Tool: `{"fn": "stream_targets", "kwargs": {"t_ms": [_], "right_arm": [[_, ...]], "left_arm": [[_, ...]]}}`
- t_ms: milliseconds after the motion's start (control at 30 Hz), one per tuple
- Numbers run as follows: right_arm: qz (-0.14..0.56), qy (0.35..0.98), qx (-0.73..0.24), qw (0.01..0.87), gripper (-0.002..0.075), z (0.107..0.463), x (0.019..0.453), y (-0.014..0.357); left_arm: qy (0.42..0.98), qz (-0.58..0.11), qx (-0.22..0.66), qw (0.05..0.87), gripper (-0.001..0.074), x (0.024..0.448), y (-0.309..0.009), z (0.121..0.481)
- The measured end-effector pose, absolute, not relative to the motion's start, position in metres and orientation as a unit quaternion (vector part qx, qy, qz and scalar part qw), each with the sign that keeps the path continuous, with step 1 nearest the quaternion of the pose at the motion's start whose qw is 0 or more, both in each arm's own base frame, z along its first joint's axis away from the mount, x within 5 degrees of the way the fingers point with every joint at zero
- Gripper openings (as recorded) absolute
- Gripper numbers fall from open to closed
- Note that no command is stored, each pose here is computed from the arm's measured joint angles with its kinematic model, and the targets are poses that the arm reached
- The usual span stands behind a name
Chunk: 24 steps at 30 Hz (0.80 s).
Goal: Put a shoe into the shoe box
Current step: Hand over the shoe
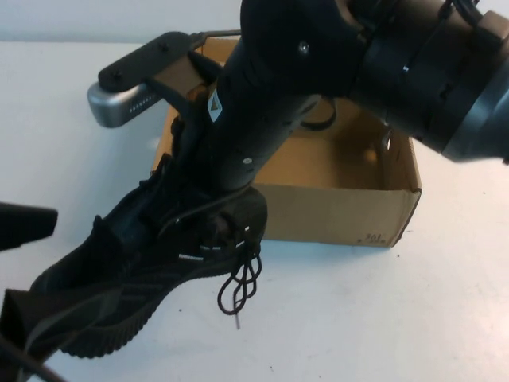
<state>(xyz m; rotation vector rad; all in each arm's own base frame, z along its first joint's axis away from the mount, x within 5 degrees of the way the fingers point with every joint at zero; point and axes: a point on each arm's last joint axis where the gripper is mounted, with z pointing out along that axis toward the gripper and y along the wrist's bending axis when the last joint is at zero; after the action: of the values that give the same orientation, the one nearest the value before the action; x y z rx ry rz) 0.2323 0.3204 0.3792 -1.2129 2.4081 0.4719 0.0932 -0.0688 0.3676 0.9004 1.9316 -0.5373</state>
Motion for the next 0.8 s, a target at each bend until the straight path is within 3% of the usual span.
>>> {"fn": "stream_targets", "kwargs": {"t_ms": [400, 800], "right_arm": [[0.177, 0.874, -0.399, 0.214, 0.0014, 0.391, 0.243, 0.311], [0.186, 0.873, -0.397, 0.214, 0.0014, 0.394, 0.242, 0.312]], "left_arm": [[0.737, -0.166, 0.431, 0.494, 0.067, 0.094, -0.068, 0.375], [0.746, -0.18, 0.438, 0.468, 0.067, 0.12, -0.074, 0.367]]}}
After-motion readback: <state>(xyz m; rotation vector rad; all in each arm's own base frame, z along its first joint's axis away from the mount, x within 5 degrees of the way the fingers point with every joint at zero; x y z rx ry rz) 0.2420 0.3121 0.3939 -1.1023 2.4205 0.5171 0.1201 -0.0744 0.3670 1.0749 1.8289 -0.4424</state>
